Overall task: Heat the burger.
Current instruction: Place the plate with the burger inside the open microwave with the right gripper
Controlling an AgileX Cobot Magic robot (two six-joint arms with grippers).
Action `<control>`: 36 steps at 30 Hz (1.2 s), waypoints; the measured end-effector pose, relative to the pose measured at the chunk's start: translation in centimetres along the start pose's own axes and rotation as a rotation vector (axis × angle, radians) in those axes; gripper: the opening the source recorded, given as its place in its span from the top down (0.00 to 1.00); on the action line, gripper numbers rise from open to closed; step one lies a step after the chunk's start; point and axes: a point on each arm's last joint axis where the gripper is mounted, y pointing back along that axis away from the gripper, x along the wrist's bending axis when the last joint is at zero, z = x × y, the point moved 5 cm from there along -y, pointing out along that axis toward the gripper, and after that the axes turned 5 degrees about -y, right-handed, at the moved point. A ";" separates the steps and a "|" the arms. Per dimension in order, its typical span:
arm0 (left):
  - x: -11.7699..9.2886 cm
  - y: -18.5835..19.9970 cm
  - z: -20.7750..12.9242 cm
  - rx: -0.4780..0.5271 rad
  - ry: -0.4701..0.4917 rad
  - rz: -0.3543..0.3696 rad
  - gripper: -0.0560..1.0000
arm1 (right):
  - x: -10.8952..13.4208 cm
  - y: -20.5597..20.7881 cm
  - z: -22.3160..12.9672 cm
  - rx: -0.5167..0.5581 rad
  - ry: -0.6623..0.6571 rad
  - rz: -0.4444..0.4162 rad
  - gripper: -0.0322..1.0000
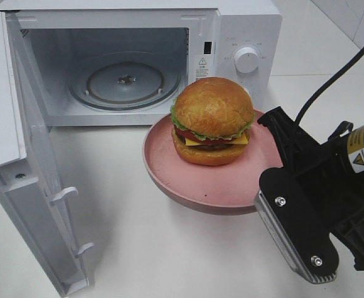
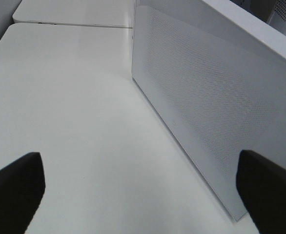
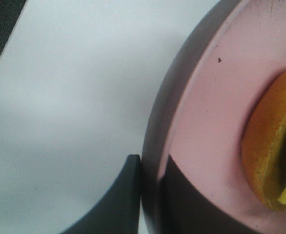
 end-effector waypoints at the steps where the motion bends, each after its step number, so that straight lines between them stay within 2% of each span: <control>1: 0.0 0.0 0.0 0.000 0.000 0.000 0.01 | 0.0 0.0 0.0 0.000 0.000 0.000 0.92; 5: 0.0 0.0 0.0 0.000 0.000 0.000 0.01 | -0.2 -0.5 0.7 -0.043 0.004 0.000 0.92; 15: 0.0 0.0 0.0 0.000 0.000 0.000 0.01 | -0.2 -2.1 0.6 -0.025 0.016 0.025 0.92; 24: 0.0 0.0 0.0 0.000 0.000 0.000 0.01 | -3.0 -2.9 1.2 -0.036 -0.002 -0.018 0.92; 36: 0.0 0.0 0.0 0.000 0.000 0.000 0.01 | -5.2 -4.3 2.7 -0.054 -0.005 -0.028 0.92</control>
